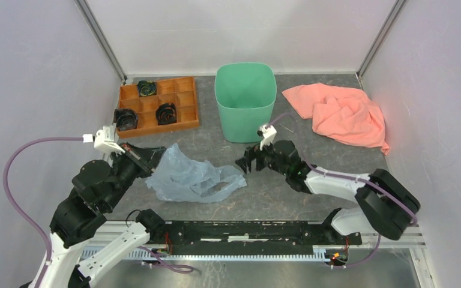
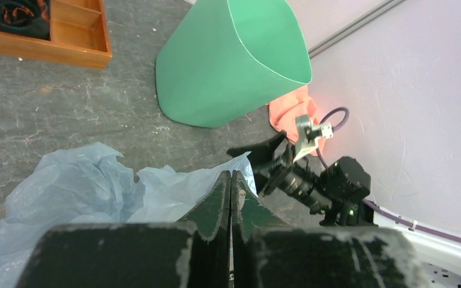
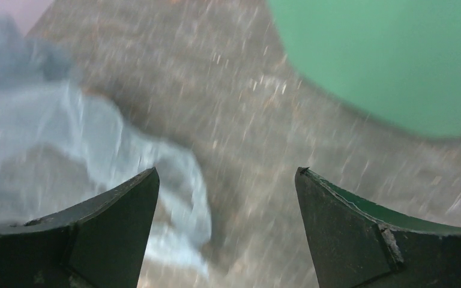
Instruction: Put the trash bags into the trash bin
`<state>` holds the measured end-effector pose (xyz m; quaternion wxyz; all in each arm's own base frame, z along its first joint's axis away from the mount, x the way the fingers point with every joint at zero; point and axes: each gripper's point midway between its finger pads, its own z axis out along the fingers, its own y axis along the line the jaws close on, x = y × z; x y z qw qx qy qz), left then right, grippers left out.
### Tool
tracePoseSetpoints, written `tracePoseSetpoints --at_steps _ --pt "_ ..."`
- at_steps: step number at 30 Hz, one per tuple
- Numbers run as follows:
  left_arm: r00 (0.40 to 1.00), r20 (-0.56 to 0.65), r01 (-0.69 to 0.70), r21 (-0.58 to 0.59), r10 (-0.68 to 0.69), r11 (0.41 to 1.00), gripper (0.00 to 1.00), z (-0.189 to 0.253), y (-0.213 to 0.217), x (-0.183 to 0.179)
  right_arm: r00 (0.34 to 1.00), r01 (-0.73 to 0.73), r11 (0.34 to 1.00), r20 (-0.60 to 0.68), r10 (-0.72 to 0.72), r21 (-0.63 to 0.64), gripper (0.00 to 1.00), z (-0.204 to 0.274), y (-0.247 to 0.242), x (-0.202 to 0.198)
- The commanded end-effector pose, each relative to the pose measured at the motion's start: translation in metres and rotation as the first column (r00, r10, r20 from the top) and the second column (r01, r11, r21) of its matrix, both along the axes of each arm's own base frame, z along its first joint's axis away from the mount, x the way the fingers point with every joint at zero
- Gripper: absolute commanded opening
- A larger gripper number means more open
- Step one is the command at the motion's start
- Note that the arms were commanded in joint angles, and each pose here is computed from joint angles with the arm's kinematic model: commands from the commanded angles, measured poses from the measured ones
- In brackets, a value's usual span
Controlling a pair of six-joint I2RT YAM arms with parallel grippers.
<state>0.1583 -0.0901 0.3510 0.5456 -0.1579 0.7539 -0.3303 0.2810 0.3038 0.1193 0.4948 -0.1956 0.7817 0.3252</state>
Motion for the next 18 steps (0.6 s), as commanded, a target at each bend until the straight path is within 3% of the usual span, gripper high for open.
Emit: tracePoseSetpoints --at_steps 1,7,16,18 --pt "0.998 0.059 0.030 0.035 -0.032 0.999 0.02 0.011 -0.009 0.009 0.970 -0.146 0.989 -0.196 0.141 -0.014 0.90 -0.045 -0.011 -0.069" --pt "0.997 0.057 0.045 0.017 -0.046 0.999 0.02 0.009 -0.015 0.011 0.922 0.081 0.997 -0.380 -0.070 0.012 0.90 -0.068 -0.027 -0.069" --pt "0.998 0.038 0.058 0.024 -0.059 0.998 0.02 0.001 -0.014 0.007 0.832 0.199 0.955 -0.553 -0.045 0.222 0.87 -0.070 0.011 -0.086" --pt "0.998 0.031 0.057 0.020 -0.058 0.998 0.02 -0.001 -0.014 0.006 0.839 0.199 0.943 -0.544 -0.022 0.268 0.80 -0.062 0.020 -0.084"
